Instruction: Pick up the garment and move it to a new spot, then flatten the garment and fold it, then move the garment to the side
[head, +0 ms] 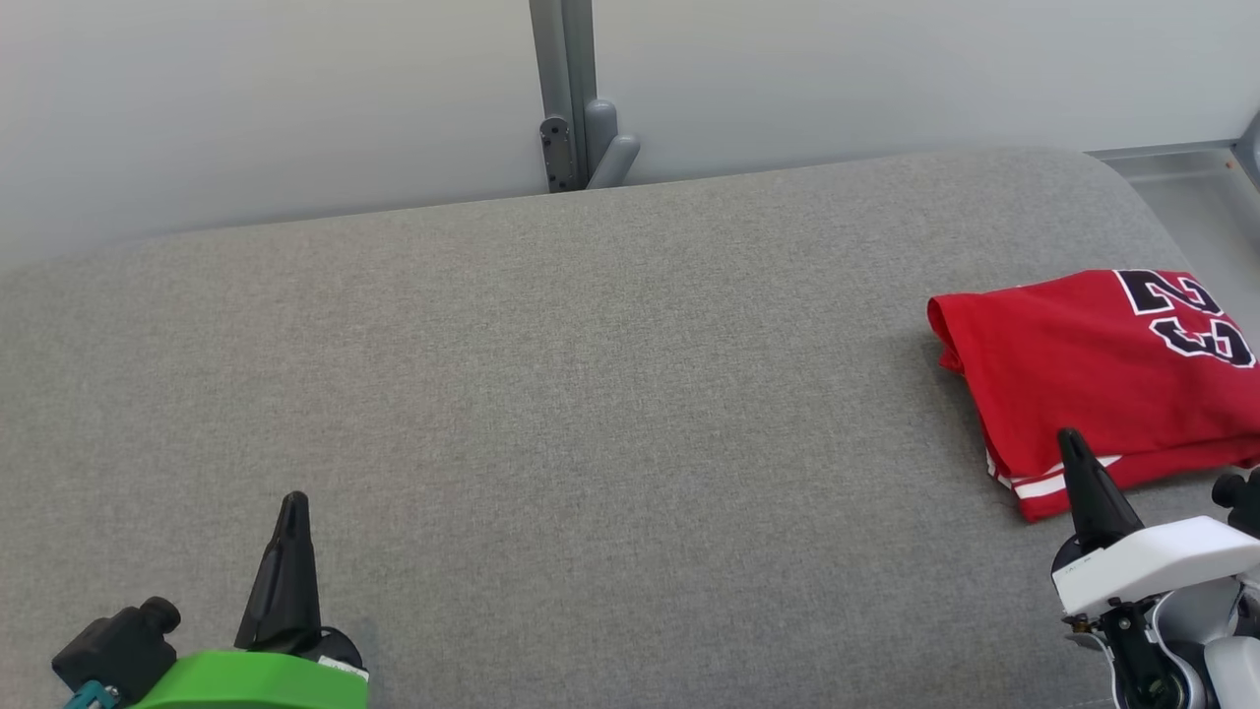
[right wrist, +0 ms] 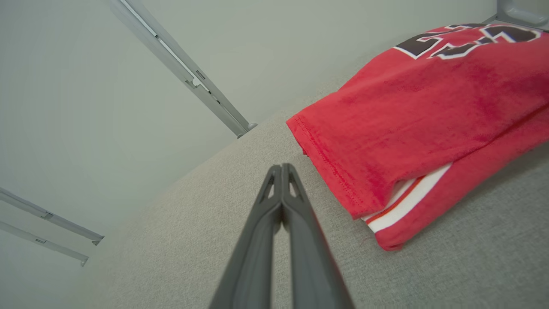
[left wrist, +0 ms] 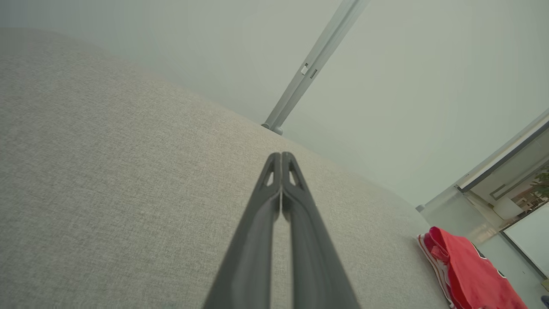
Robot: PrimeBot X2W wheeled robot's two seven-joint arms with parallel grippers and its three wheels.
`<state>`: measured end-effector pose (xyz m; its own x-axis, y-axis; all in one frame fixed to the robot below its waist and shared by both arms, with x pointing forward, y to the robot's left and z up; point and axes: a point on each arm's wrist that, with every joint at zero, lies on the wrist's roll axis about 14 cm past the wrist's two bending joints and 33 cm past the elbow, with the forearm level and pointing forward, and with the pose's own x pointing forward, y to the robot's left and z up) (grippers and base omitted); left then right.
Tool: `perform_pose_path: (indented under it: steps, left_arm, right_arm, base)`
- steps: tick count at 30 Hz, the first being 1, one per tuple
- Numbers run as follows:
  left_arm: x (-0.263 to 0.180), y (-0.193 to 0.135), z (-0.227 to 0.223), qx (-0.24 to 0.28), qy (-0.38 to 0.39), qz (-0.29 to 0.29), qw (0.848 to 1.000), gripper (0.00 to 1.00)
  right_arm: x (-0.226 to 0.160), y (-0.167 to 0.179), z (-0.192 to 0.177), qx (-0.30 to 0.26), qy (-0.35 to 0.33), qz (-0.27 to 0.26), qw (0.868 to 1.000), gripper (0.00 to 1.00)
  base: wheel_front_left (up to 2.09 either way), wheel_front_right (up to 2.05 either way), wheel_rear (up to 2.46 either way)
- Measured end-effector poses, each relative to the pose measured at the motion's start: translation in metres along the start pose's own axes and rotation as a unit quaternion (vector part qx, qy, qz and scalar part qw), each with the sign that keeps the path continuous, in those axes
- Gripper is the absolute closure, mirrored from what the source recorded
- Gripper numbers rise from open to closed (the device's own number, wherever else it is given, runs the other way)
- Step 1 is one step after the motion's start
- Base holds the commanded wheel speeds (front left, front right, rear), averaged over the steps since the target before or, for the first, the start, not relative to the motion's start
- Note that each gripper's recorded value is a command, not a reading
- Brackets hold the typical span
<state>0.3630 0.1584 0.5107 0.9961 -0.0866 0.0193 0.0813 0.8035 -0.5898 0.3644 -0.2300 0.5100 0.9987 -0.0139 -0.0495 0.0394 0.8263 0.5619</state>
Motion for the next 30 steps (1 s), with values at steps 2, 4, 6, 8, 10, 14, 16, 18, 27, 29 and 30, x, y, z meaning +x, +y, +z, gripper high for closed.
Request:
perform_pose_path:
  steps: [2,4,6,8,10,14,16,18,27,29,30]
  left_arm:
    - [0.0,0.0,0.0,-0.012,-0.001,0.002,1.0,1.0]
    - [-0.001,0.0,-0.001,-0.029,-0.001,0.003,1.0,1.0]
    - [-0.001,0.0,-0.001,-0.041,-0.002,0.005,0.999,1.0]
    - [-0.001,0.0,-0.002,-0.056,-0.002,0.006,0.998,1.0]
    - [-0.001,0.0,-0.003,-0.071,-0.003,0.007,0.997,1.0]
    - [-0.002,0.0,-0.002,-0.102,-0.008,0.01,0.995,1.0]
    - [-0.002,0.0,-0.003,-0.113,-0.009,0.011,0.994,1.0]
    - [-0.002,0.0,-0.003,-0.123,-0.01,0.012,0.992,1.0]
    - [-0.003,0.001,-0.005,-0.178,-0.014,0.02,0.984,1.0]
    - [-0.003,0.0,-0.005,-0.182,-0.016,0.019,0.983,1.0]
    - [-0.003,0.0,-0.005,-0.191,-0.018,0.02,0.981,1.0]
  right_arm:
    - [0.0,-0.002,-0.001,0.014,0.004,-0.003,1.0,1.0]
    - [0.001,-0.003,-0.001,0.029,0.005,-0.004,1.0,1.0]
    - [0.002,-0.004,-0.001,0.042,0.007,-0.005,0.999,1.0]
    - [0.003,-0.005,-0.001,0.057,0.008,-0.006,0.998,1.0]
    - [0.004,-0.006,-0.001,0.07,0.009,-0.007,0.997,1.0]
    - [0.004,-0.009,-0.002,0.103,0.015,-0.01,0.994,1.0]
    - [0.005,-0.01,-0.002,0.115,0.016,-0.01,0.993,1.0]
    - [0.005,-0.01,-0.002,0.129,0.018,-0.011,0.991,1.0]
    - [0.007,-0.013,-0.004,0.182,0.023,-0.012,0.983,1.0]
    - [0.008,-0.013,-0.004,0.188,0.024,-0.011,0.982,1.0]
    - [0.009,-0.013,-0.003,0.199,0.025,-0.01,0.98,1.0]
  base:
    - [0.0,0.0,0.0]
    - [0.0,0.0,0.0]
    - [0.0,0.0,0.0]
    - [0.0,0.0,0.0]
    - [0.0,0.0,0.0]
    - [0.0,0.0,0.0]
    - [0.0,0.0,0.0]
    - [0.0,0.0,0.0]
    - [0.0,0.0,0.0]
    - [0.0,0.0,0.0]
    - [0.0,0.0,0.0]
